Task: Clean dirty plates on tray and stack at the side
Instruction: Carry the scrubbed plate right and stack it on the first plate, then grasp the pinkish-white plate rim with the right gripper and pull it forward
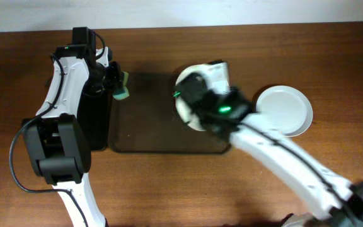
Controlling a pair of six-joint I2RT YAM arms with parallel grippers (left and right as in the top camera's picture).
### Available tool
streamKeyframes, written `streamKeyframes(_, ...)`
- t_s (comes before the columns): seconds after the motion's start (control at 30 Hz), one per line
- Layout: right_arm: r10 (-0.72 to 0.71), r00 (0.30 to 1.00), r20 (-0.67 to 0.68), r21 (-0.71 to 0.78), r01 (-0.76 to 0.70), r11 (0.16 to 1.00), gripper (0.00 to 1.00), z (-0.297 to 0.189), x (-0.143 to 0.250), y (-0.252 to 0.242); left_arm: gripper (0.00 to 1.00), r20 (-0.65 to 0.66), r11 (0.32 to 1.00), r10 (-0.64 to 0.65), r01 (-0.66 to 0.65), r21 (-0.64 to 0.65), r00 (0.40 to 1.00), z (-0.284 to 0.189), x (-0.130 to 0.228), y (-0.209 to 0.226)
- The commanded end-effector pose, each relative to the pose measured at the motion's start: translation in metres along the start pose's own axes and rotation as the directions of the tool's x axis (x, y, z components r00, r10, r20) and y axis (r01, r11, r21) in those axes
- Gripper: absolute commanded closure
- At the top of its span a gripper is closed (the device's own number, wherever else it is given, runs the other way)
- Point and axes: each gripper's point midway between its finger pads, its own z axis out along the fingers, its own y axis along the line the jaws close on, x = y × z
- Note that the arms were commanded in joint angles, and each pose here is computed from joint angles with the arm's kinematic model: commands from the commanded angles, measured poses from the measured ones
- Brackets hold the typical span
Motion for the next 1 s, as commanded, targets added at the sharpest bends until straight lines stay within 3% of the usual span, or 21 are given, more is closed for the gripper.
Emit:
streamKeyframes(0.0,0.234,0.967,-0.100,-0.118,-0.245,0.962,0.96,-0.002,-0.001,-0.066,1.00,-0.005,1.000,0.010,-0.010,-0.015,1.000,0.002,0.003,-0.006)
streamKeyframes(0.07,0.404,0.893,-0.199,-0.096,-0.428,0.898,0.96,0.016,0.011,-0.122,1.00,-0.005,0.999,0.022,-0.023,-0.033,1.000,0.004,0.004,-0.008)
streamKeyframes(0.17,0.632,0.690,-0.352,0.048,-0.661,0.749,0.96,0.067,0.060,-0.201,1.00,-0.007,0.998,0.044,-0.044,-0.053,0.999,0.006,0.006,-0.014)
streamKeyframes(0.27,0.650,0.573,-0.499,0.192,-0.658,0.728,0.96,0.121,0.125,-0.220,0.99,0.000,0.995,0.045,-0.045,-0.089,0.999,0.006,0.005,-0.008)
streamKeyframes(0.47,0.629,0.516,-0.582,0.236,-0.633,0.738,0.96,0.188,0.165,-0.202,0.99,-0.004,0.995,0.043,-0.044,-0.090,0.999,0.006,0.006,-0.008)
streamKeyframes(0.5,0.623,0.508,-0.594,0.241,-0.627,0.741,0.72,0.192,0.170,-0.200,0.99,-0.005,0.995,0.043,-0.043,-0.090,0.999,0.006,0.006,-0.008)
streamKeyframes(0.53,0.625,0.510,-0.592,0.240,-0.629,0.740,0.44,0.193,0.169,-0.200,1.00,-0.007,0.995,0.043,-0.043,-0.090,0.999,0.006,0.007,-0.008)
streamKeyframes(0.57,0.627,0.514,-0.586,0.230,-0.636,0.736,0.42,0.194,0.165,-0.200,1.00,-0.007,0.995,0.043,-0.043,-0.090,0.999,0.006,0.007,-0.008)
streamKeyframes(0.63,0.611,0.534,-0.584,0.162,-0.661,0.732,0.42,0.186,0.139,-0.194,1.00,-0.007,0.995,0.043,-0.043,-0.090,0.999,0.006,0.007,-0.008)
streamKeyframes(0.73,0.468,0.702,-0.537,-0.110,-0.608,0.786,0.42,0.160,0.056,-0.150,0.99,-0.014,0.995,0.040,-0.041,-0.092,0.999,0.006,0.009,-0.007)
streamKeyframes(0.8,0.371,0.793,-0.483,-0.288,-0.544,0.788,0.45,0.145,0.015,-0.087,1.00,-0.014,0.995,0.041,-0.042,-0.092,0.999,0.006,0.009,-0.007)
streamKeyframes(0.87,0.352,0.817,-0.456,-0.308,-0.516,0.799,0.48,0.142,0.006,-0.041,0.99,-0.014,0.995,0.041,-0.042,-0.092,0.999,0.006,0.009,-0.007)
streamKeyframes(0.97,0.283,0.793,-0.539,-0.300,-0.495,0.816,0.54,0.148,0.029,0.025,1.00,-0.014,0.995,0.041,-0.042,-0.092,0.999,0.006,0.009,-0.007)
